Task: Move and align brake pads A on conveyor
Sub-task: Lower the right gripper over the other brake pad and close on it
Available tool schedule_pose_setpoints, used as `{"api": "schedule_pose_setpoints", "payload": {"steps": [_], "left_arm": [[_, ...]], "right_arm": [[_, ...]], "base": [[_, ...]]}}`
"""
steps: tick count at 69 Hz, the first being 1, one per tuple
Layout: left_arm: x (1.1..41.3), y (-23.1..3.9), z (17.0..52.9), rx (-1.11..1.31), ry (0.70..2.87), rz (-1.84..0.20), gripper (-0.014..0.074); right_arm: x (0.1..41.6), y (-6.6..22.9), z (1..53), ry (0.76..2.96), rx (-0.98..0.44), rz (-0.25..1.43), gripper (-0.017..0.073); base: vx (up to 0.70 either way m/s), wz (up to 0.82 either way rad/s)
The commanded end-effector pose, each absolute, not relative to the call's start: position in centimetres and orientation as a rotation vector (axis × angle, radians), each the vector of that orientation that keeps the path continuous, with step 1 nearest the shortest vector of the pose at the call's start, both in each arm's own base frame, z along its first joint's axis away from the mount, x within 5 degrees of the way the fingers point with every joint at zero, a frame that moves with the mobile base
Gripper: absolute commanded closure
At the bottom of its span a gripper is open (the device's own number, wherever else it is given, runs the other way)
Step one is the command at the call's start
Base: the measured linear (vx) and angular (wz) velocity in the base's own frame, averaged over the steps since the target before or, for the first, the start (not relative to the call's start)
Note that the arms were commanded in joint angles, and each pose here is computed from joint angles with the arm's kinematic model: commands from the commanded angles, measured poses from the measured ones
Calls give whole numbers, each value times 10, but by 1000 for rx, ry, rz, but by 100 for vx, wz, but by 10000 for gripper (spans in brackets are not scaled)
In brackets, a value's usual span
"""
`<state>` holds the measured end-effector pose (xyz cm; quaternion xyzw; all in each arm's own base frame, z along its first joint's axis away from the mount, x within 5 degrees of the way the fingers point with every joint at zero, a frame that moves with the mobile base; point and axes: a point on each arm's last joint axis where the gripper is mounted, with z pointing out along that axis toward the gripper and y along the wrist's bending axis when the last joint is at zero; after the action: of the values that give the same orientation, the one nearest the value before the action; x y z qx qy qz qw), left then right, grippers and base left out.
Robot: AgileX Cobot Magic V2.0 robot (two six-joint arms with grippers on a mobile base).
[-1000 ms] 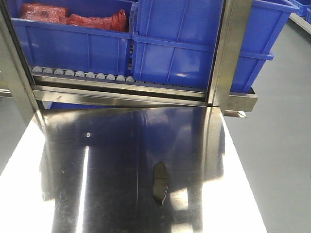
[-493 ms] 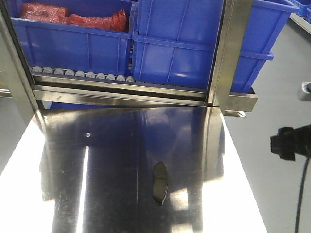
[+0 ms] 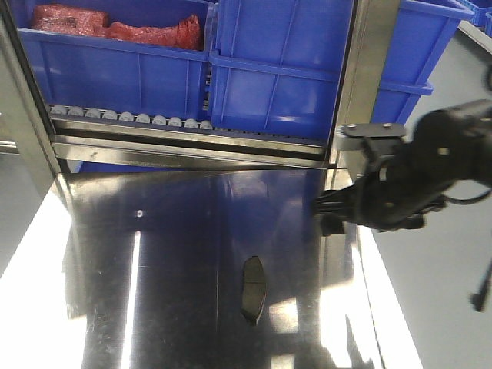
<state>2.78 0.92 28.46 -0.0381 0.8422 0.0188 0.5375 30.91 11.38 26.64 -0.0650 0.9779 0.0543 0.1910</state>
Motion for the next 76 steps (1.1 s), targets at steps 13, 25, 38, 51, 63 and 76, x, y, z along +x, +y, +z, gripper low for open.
{"api": "schedule_pose_setpoints", "payload": {"steps": [13, 25, 38, 51, 63, 76], "left_arm": [[31, 8, 300, -78, 1905, 35, 600], [31, 8, 300, -78, 1905, 35, 600], [31, 8, 300, -78, 1905, 35, 600], [31, 8, 300, -78, 1905, 35, 600], [31, 8, 300, -78, 1905, 35, 600], [31, 8, 300, -78, 1905, 35, 600]], "right_arm": [[327, 177, 267, 2763, -242, 195, -16], [333, 212, 260, 2770, -269, 159, -16], [336, 238, 249, 2804, -220, 169, -16], [334, 249, 234, 2849, -159, 155, -16], [331, 249, 223, 2924, -137, 100, -16], [331, 250, 216, 2947, -131, 97, -16]], "base": [[0, 0], [0, 0], [0, 0], [0, 0], [0, 0], [0, 0]]}}
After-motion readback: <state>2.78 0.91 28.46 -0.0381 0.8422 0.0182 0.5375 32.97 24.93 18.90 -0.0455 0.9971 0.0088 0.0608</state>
